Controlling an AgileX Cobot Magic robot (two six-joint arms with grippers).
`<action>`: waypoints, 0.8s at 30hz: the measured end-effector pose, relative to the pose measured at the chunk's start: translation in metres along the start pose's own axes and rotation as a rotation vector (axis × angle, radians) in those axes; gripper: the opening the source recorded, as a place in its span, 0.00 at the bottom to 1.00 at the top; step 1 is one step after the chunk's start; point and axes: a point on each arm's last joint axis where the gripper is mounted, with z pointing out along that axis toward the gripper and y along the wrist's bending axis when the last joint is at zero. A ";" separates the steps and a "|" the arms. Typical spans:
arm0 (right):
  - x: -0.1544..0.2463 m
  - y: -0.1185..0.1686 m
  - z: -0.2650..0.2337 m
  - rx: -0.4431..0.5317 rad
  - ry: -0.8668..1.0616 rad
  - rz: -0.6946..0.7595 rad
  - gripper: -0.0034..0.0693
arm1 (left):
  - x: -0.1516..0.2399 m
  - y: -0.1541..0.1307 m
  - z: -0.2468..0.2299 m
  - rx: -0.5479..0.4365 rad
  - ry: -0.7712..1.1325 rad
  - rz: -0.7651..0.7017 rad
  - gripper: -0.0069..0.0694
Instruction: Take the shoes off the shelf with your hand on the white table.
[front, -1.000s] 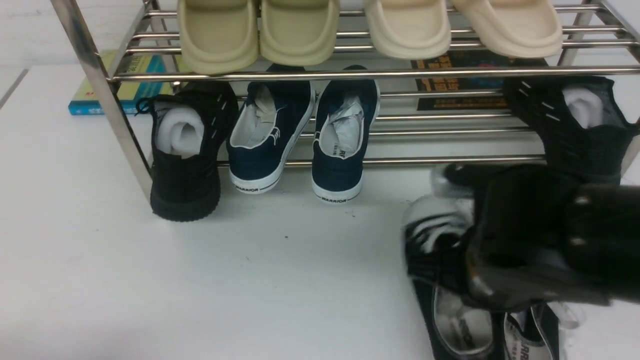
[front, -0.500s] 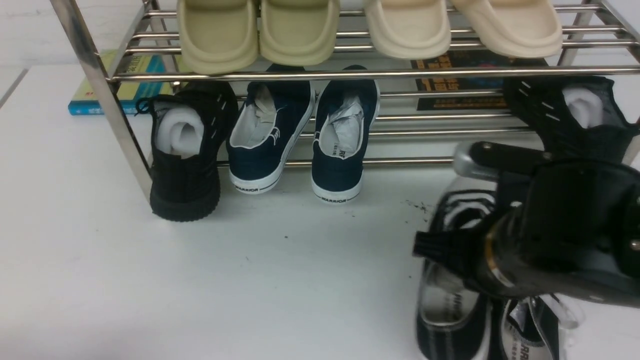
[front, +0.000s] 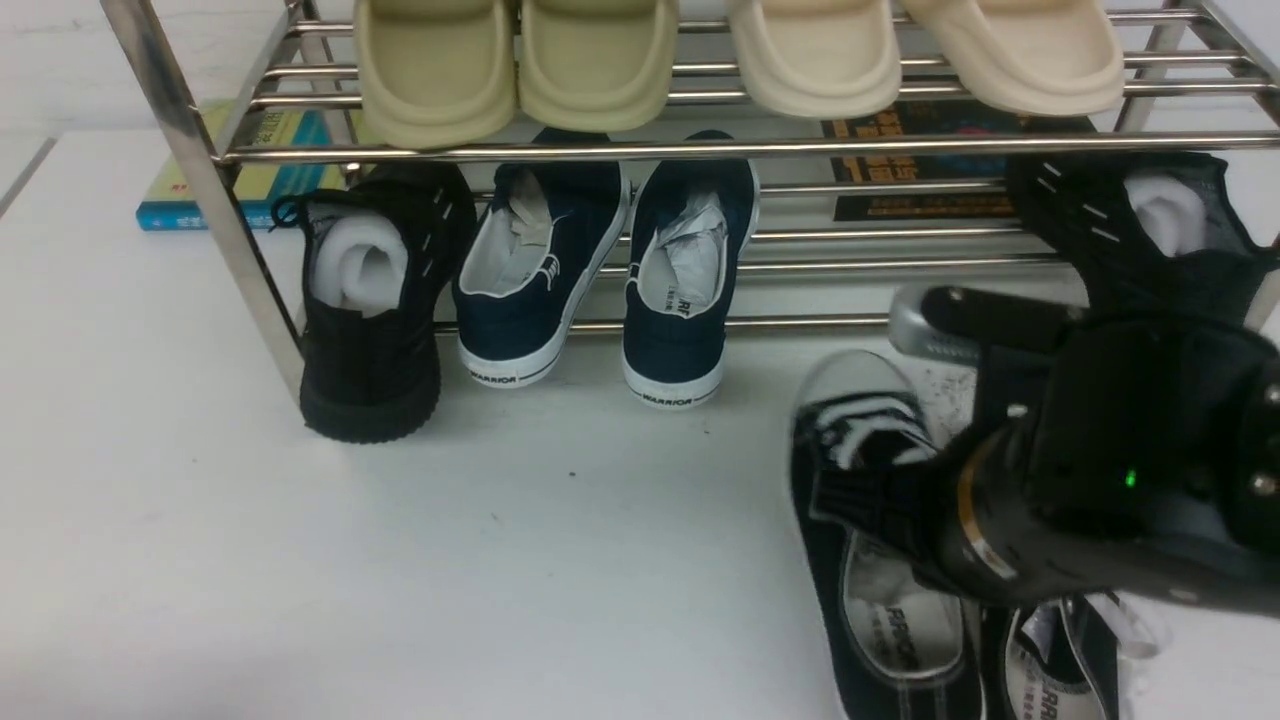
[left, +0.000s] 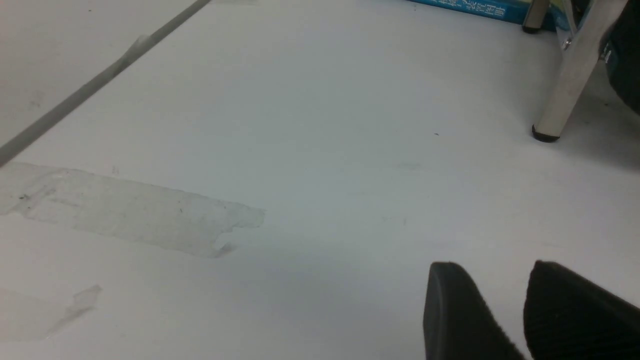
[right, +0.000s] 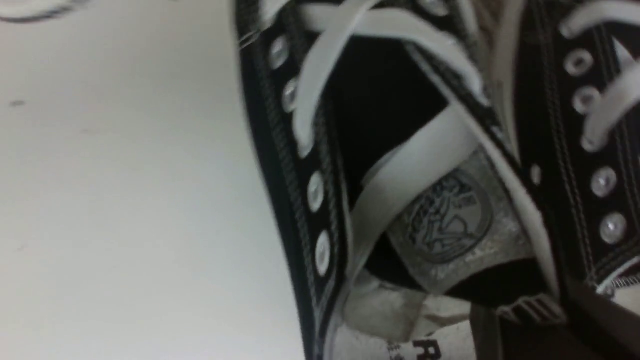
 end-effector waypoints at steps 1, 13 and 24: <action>0.001 -0.001 0.001 0.003 0.000 0.003 0.08 | 0.000 0.000 0.000 0.000 0.000 0.000 0.41; 0.005 0.000 0.020 0.046 -0.026 0.013 0.10 | 0.000 0.000 0.000 0.000 0.000 0.000 0.41; 0.004 0.002 0.022 0.027 -0.040 -0.076 0.11 | 0.000 0.000 0.000 0.000 0.000 0.000 0.41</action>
